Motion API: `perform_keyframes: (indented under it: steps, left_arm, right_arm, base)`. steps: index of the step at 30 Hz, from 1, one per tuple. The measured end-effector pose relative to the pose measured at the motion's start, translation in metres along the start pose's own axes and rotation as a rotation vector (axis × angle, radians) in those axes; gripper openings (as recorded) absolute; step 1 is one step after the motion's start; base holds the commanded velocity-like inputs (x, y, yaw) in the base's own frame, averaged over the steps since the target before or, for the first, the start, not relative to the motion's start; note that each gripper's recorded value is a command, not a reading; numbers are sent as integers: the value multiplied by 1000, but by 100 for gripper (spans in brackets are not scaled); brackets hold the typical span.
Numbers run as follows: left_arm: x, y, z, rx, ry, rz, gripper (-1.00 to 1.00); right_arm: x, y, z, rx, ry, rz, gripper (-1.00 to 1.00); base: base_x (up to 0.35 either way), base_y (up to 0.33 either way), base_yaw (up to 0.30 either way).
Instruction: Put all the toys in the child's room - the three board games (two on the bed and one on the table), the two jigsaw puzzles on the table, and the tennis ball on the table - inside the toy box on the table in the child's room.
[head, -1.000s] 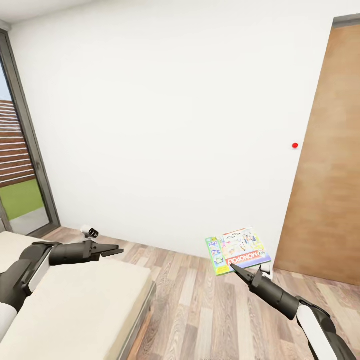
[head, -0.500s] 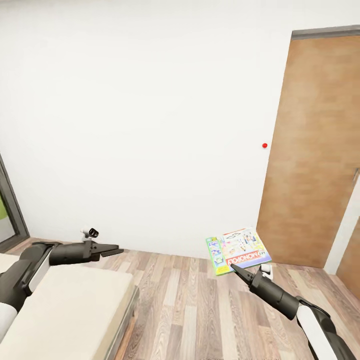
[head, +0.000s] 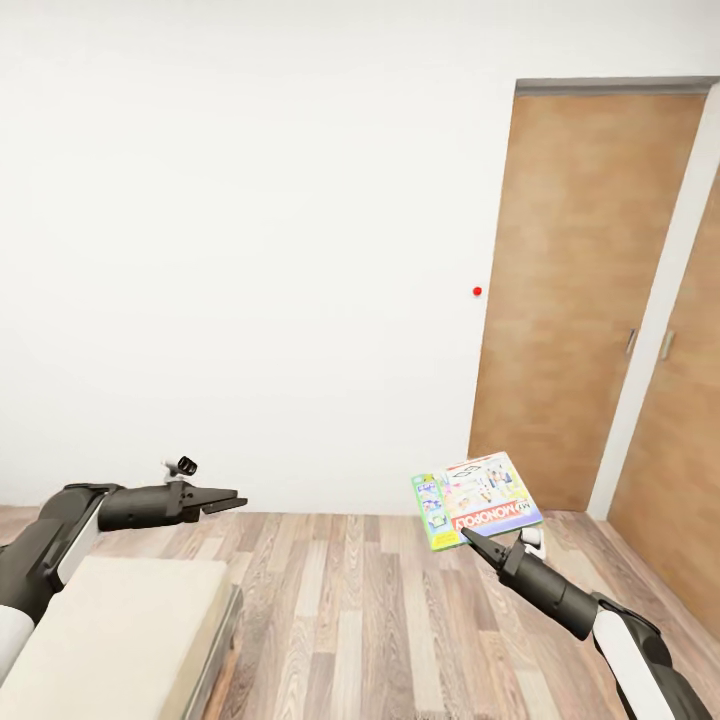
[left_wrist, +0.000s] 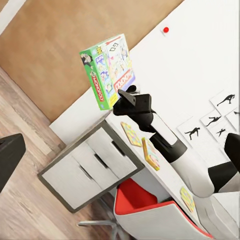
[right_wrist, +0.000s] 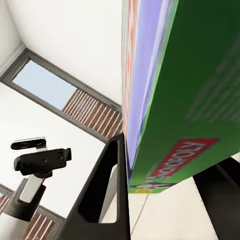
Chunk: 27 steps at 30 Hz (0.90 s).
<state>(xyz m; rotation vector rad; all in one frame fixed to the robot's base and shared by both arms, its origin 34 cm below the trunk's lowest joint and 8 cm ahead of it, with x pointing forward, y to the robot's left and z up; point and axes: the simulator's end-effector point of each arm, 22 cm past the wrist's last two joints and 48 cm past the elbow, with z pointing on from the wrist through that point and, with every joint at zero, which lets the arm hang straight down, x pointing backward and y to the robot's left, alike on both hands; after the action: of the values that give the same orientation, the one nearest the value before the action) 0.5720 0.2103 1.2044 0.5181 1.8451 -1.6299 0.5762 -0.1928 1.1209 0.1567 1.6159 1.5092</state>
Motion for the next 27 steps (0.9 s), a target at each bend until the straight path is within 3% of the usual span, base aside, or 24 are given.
perform_keyframes:
  steps: [27]
  left_arm:
    - [0,-1,0,-1,1,-3,100]
  right_arm:
    - [0,1,0,1,0,0,-100]
  base:
    - [-1,0,-281]
